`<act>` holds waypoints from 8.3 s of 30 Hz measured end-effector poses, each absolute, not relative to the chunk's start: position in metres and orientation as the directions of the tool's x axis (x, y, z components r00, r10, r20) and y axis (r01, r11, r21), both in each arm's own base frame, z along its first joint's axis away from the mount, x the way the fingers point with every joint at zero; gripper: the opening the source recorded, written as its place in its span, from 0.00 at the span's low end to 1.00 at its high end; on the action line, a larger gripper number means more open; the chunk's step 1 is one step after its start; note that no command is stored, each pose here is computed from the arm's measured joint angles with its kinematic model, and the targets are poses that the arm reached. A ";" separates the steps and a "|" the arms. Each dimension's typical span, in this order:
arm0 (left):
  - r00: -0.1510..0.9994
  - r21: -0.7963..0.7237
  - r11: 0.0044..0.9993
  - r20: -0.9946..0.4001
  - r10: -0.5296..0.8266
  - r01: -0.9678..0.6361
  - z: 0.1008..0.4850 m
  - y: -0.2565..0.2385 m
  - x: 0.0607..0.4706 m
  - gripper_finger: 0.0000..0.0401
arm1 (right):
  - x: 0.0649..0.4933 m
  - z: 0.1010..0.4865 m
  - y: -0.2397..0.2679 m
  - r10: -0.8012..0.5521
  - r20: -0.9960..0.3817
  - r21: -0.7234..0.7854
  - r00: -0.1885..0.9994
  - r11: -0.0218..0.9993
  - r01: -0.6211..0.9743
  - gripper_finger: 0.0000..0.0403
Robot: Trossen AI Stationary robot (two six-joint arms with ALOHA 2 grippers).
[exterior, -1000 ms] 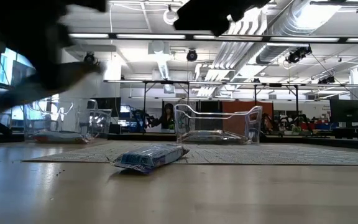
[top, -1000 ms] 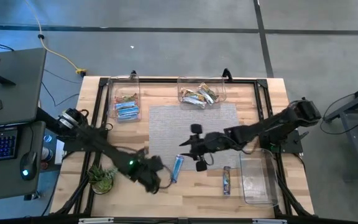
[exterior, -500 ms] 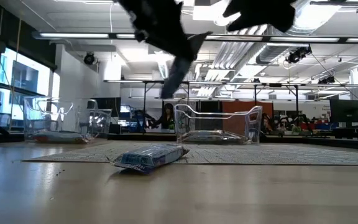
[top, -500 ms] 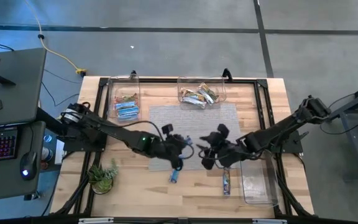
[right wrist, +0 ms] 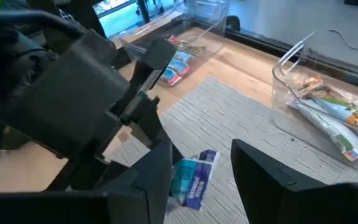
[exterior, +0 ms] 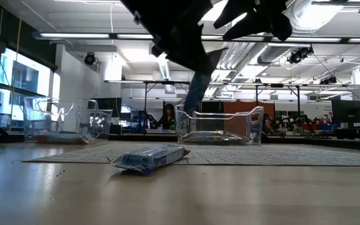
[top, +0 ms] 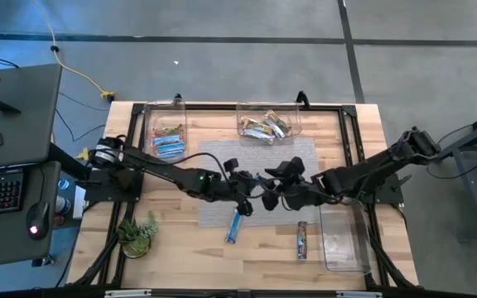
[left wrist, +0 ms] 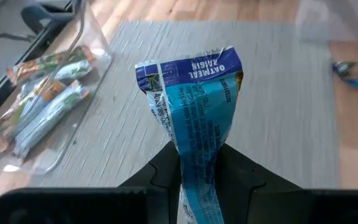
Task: Pick and place Granola Bars by type
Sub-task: Put the blue granola bar into the bottom transparent bin
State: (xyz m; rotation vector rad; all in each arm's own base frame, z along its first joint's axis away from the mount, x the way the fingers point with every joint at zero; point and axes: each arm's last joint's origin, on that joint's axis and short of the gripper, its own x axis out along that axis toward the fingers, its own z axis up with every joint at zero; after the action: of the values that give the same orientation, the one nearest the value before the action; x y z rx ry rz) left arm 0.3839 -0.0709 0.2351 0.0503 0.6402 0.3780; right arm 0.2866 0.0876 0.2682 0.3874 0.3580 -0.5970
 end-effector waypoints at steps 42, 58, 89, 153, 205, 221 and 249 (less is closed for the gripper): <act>0.724 0.283 0.839 -0.424 0.543 -0.464 0.241 -0.051 0.395 0.18 | 0.299 0.264 0.049 -0.420 -0.515 0.190 0.748 0.795 0.577 0.29; 0.741 0.268 0.847 -0.409 0.532 -0.460 0.244 -0.051 0.397 0.18 | 0.298 0.264 0.048 -0.440 -0.508 0.115 0.741 0.818 0.564 0.03; 0.771 0.178 0.903 -0.474 0.426 -0.390 0.241 -0.054 0.396 0.52 | 0.295 0.261 0.047 -0.488 -0.518 0.047 0.702 0.804 0.593 0.01; 0.641 0.293 0.916 -0.655 0.400 -0.273 0.225 -0.053 0.379 0.59 | 0.121 0.200 0.107 0.283 -0.955 0.268 0.087 0.699 0.663 0.20; 0.658 0.249 0.927 -0.654 0.373 -0.279 0.225 -0.054 0.381 0.59 | 0.250 0.171 0.082 0.342 -0.933 0.357 0.107 0.913 0.196 0.27; 0.657 0.234 0.936 -0.667 0.351 -0.263 0.225 -0.054 0.381 0.59 | 0.256 0.149 0.087 0.372 -0.928 0.368 0.029 0.902 0.224 0.27; 0.660 0.219 0.945 -0.676 0.327 -0.244 0.224 -0.055 0.381 0.59 | 0.249 0.129 0.112 0.520 -0.849 0.528 0.099 0.822 0.213 0.00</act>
State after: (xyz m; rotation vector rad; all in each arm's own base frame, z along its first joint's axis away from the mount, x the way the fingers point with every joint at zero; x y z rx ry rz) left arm 0.3807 -0.0551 0.2244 0.1125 0.7863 0.3241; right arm 0.2491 0.1120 0.1293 0.6199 1.4813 0.2493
